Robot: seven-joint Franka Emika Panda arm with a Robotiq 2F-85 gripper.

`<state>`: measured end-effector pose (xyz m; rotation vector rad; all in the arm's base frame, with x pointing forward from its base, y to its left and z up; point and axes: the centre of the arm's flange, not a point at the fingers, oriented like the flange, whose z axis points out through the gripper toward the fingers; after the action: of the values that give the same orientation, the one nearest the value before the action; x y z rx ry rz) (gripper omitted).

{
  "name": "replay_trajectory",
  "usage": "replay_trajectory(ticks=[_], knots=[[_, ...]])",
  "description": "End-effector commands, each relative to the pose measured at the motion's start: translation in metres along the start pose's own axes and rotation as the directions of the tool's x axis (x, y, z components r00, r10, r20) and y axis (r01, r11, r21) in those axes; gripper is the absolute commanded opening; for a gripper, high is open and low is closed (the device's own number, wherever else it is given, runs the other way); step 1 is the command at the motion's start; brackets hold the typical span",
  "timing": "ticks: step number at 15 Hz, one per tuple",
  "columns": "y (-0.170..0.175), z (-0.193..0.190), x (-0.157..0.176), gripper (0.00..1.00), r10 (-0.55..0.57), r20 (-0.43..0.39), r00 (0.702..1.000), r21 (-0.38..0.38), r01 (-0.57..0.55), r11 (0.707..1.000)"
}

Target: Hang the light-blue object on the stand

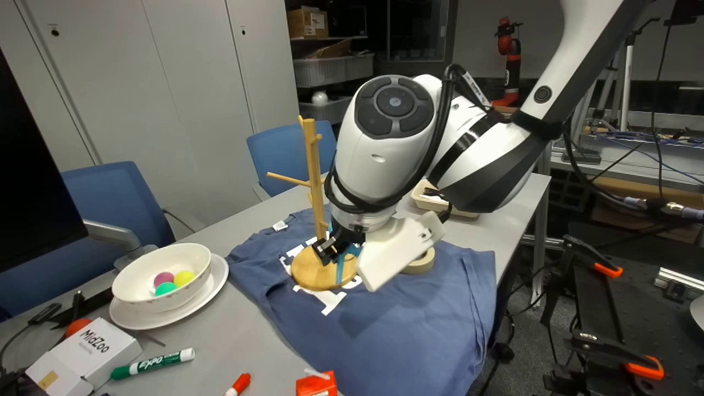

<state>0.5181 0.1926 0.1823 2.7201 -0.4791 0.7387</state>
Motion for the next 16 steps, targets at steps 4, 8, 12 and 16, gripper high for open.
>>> replay_trajectory(ticks=[4,8,12,16], knots=[[-0.010,0.007,0.012,0.37,-0.013,0.011,1.000,0.032,0.013,0.999],[-0.010,0.011,0.014,0.37,-0.012,0.009,1.000,0.023,0.012,1.000],[-0.005,0.019,0.022,0.37,-0.001,0.029,1.000,0.019,0.000,1.000],[-0.002,0.031,0.031,0.37,0.015,0.066,0.998,0.013,-0.016,1.000]])
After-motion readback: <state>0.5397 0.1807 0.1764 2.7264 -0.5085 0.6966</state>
